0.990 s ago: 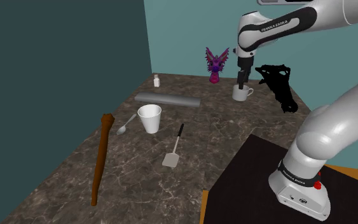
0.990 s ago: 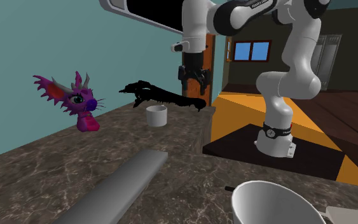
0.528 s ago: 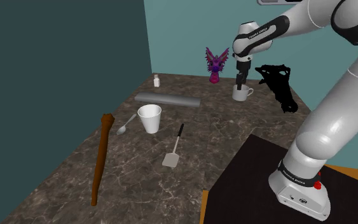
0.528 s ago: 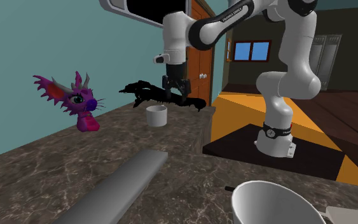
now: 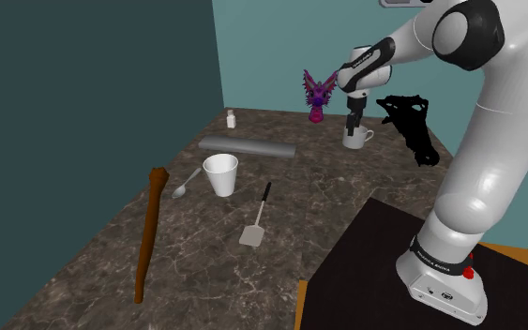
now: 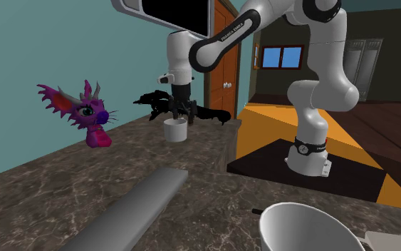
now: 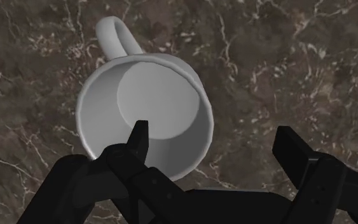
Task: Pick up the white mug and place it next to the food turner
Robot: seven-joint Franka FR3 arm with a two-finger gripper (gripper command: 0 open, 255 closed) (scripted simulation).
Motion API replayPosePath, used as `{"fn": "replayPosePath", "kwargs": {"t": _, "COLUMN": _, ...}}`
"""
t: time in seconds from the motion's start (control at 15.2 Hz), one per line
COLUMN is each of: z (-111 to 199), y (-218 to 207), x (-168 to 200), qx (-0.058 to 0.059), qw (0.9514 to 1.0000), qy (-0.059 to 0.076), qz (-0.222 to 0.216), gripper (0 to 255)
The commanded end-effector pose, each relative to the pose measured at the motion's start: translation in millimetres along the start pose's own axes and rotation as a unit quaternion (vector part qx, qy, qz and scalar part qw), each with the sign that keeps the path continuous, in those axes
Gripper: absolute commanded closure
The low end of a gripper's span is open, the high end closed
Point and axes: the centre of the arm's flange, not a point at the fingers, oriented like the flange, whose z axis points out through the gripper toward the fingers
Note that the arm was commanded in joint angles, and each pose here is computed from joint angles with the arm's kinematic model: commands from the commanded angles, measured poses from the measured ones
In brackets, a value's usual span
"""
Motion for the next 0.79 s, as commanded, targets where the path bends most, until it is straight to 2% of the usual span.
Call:
{"fn": "replayPosePath", "kwargs": {"t": 0.0, "z": 11, "y": 1, "x": 1, "qx": 0.000, "qw": 1.0000, "qy": 0.000, "qz": 0.000, "gripper": 0}}
{"fn": "replayPosePath", "kwargs": {"t": 0.26, "z": 30, "y": 1, "x": 1, "qx": 0.000, "qw": 1.0000, "qy": 0.000, "qz": 0.000, "gripper": 0}}
{"fn": "replayPosePath", "kwargs": {"t": 0.73, "z": 30, "y": 1, "x": 1, "qx": 0.000, "qw": 1.0000, "qy": 0.000, "qz": 0.000, "gripper": 0}}
